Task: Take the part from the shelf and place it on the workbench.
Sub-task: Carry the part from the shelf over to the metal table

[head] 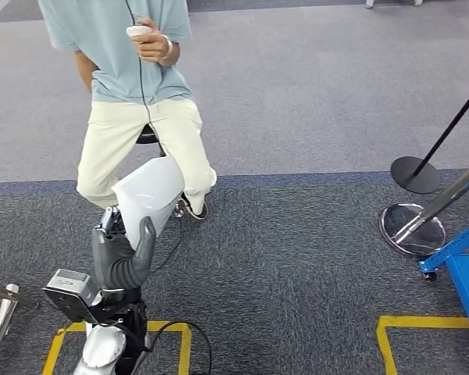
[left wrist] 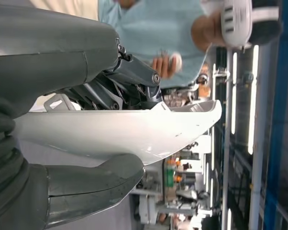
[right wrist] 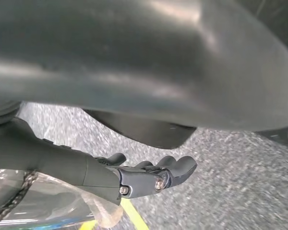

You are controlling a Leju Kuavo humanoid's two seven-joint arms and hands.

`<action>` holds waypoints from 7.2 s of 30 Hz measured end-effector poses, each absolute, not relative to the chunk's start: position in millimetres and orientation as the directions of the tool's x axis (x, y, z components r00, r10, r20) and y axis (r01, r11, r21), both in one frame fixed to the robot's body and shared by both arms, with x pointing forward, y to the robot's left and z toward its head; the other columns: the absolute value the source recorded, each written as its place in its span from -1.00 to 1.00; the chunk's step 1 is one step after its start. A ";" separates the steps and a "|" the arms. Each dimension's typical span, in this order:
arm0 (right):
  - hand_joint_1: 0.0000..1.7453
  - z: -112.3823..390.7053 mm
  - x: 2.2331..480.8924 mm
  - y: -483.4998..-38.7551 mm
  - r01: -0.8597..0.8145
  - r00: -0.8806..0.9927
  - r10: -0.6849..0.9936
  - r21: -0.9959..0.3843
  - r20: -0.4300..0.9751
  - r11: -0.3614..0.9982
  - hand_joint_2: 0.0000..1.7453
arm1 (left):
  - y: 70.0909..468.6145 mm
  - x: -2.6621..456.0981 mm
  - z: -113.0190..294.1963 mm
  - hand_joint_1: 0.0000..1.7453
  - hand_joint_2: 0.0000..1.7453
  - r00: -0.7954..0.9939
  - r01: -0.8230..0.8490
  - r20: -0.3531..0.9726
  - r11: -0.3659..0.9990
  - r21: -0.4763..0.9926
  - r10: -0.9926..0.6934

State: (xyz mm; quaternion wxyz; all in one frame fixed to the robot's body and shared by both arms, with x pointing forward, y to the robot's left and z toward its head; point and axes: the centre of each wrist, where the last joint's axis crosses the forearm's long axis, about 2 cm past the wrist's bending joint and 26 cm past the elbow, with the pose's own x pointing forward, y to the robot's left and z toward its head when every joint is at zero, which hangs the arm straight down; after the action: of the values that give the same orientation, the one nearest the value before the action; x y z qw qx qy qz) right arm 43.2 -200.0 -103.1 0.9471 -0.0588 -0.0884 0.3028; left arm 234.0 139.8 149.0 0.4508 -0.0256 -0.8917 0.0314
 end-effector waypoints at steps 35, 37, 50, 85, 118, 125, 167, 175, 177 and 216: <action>-1.00 -102.2 42.5 -196.8 -0.544 0.787 0.584 -0.221 0.198 0.809 -1.00 | 134.5 225.7 140.0 1.00 1.00 -0.567 0.040 0.821 0.998 -0.055 0.068; -1.00 -102.0 43.9 -196.7 -0.545 0.785 0.585 -0.222 0.203 0.809 -1.00 | 134.6 225.1 139.4 1.00 1.00 -0.565 0.041 0.822 0.998 -0.055 0.068; -1.00 -102.3 42.4 -196.0 -0.559 0.781 0.590 -0.190 0.207 0.807 -1.00 | 131.5 225.3 140.3 1.00 1.00 -0.566 0.063 0.819 0.996 -0.065 0.090; -1.00 -101.2 43.2 -190.4 -0.562 0.774 0.588 -0.175 0.233 0.809 -1.00 | 132.0 225.5 140.2 1.00 1.00 -0.573 0.074 0.813 0.995 -0.074 0.103; -1.00 -101.4 41.8 -189.7 -0.550 0.805 0.562 -0.118 0.189 0.827 -1.00 | 132.7 229.5 142.8 1.00 1.00 -0.574 0.058 0.810 0.993 -0.105 0.119; -1.00 -101.5 41.5 -189.5 -0.547 0.811 0.558 -0.111 0.177 0.830 -1.00 | 133.8 228.7 141.2 1.00 1.00 -0.567 0.058 0.815 0.993 -0.106 0.120; -1.00 -101.2 44.9 -189.6 -0.540 0.817 0.548 -0.099 0.180 0.836 -1.00 | 132.7 229.1 142.0 1.00 1.00 -0.562 0.054 0.817 0.991 -0.120 0.130; -1.00 -101.2 43.6 -189.2 -0.540 0.817 0.548 -0.093 0.178 0.836 -1.00 | 132.4 229.6 142.7 1.00 1.00 -0.564 0.054 0.815 0.991 -0.122 0.131; -1.00 -101.2 42.7 -188.4 -0.541 0.817 0.548 -0.091 0.177 0.836 -1.00 | 132.7 229.9 142.9 1.00 1.00 -0.565 0.054 0.815 0.991 -0.121 0.130; -1.00 -100.8 42.7 -186.2 -0.544 0.818 0.547 -0.066 0.181 0.836 -1.00 | 145.2 227.0 136.7 1.00 1.00 -0.552 0.056 0.825 0.993 -0.101 0.115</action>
State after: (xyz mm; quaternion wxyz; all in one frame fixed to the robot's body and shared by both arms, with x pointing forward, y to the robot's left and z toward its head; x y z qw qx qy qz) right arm 42.7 -186.2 -100.8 0.9533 -0.0058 -0.0966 0.2861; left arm 227.0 145.2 136.7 0.4705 -0.0488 -0.8805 0.0313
